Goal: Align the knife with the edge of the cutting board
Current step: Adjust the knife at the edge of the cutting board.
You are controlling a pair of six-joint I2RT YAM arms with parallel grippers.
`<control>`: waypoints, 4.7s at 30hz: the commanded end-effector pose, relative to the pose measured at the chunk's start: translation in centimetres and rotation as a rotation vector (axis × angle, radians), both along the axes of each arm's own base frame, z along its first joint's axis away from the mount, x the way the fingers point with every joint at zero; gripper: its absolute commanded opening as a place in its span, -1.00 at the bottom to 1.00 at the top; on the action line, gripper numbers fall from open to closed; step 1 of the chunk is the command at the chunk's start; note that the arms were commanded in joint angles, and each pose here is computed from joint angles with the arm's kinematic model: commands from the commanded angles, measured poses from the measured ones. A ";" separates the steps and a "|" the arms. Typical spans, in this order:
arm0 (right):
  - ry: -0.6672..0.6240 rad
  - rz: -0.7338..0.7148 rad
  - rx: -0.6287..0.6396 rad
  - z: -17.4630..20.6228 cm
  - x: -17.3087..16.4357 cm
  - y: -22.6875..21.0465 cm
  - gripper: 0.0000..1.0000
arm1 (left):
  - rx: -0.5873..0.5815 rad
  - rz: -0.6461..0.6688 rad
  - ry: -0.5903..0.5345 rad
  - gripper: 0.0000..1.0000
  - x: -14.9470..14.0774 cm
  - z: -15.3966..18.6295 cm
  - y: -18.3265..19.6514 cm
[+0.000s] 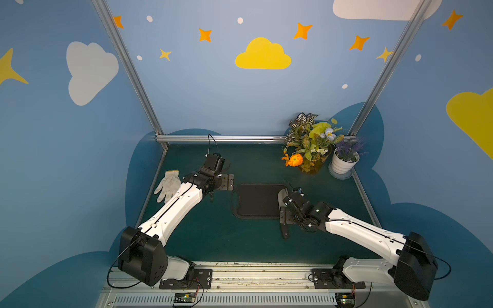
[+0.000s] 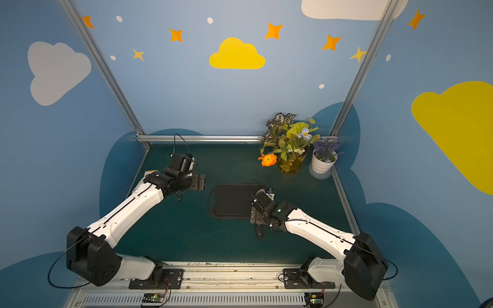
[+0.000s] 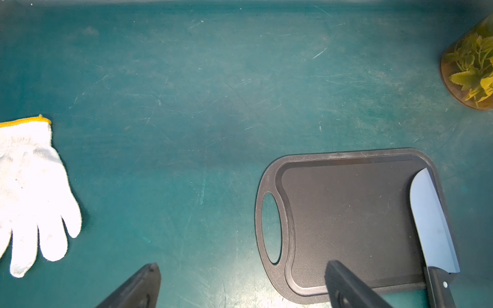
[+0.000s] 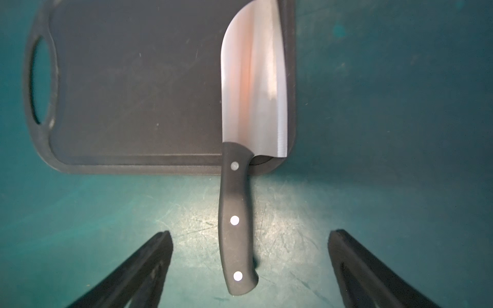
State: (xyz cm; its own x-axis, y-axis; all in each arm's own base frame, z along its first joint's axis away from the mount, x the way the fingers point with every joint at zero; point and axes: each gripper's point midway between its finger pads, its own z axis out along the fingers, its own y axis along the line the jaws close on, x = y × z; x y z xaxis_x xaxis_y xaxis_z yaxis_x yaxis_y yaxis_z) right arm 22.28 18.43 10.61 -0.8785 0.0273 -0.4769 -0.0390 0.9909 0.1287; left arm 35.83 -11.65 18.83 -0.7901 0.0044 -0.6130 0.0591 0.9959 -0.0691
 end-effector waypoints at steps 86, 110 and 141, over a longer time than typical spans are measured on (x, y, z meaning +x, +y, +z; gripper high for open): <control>0.161 0.038 -0.138 -9.0 1.1 2.1 -0.43 | -0.017 0.044 -0.014 1.00 0.2 0.3 1.4; 0.172 0.016 -0.172 -9.6 1.2 1.1 -0.44 | -0.013 0.045 -0.015 1.00 0.2 0.3 1.5; 0.180 -0.055 -0.235 -9.9 1.9 0.0 -0.44 | -0.015 0.048 -0.018 1.00 0.2 0.5 1.6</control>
State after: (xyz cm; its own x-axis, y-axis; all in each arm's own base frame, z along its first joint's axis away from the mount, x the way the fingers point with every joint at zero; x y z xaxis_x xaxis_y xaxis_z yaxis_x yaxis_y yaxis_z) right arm 24.01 20.99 1.72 -0.9463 -0.0289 -0.3221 -0.0307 0.9995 0.0005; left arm 35.99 -10.36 19.17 -0.7814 -0.0350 -0.6230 0.0224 0.9962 -0.0840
